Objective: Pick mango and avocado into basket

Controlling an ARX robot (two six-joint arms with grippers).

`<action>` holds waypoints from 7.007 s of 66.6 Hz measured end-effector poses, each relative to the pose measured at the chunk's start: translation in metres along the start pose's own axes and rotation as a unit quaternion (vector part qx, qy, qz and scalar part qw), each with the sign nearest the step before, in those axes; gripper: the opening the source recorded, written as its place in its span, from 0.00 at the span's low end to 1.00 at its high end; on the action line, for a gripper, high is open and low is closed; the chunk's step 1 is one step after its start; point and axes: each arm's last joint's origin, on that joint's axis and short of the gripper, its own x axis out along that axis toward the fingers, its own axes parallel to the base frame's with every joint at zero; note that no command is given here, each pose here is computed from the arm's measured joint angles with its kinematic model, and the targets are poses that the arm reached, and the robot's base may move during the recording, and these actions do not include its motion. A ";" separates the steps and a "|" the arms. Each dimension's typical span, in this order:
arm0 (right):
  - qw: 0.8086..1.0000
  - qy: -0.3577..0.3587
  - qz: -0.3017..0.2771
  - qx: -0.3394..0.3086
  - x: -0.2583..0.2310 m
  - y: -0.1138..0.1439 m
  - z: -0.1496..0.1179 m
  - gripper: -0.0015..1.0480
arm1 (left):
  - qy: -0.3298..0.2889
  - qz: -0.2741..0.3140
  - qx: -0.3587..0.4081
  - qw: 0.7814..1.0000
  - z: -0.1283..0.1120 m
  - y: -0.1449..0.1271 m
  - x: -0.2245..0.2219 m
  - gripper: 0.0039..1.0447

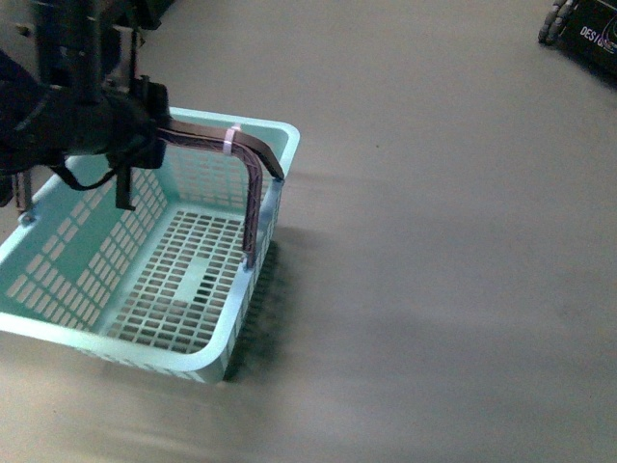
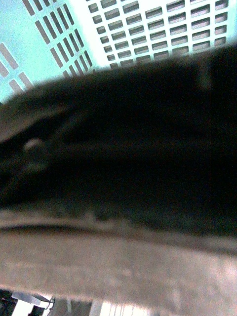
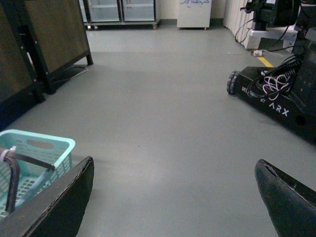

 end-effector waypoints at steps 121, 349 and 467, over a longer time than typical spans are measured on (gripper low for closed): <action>1.000 0.000 0.000 0.000 0.000 0.000 0.000 0.92 | -0.023 -0.166 -0.083 0.982 0.037 -0.096 -0.314 0.12; 1.000 0.000 0.001 0.000 0.000 0.000 0.000 0.92 | -0.022 -0.166 -0.082 0.982 0.037 -0.096 -0.314 0.12; 1.000 0.001 -0.001 0.000 0.000 0.000 0.000 0.92 | -0.023 -0.166 -0.083 0.982 0.037 -0.096 -0.314 0.12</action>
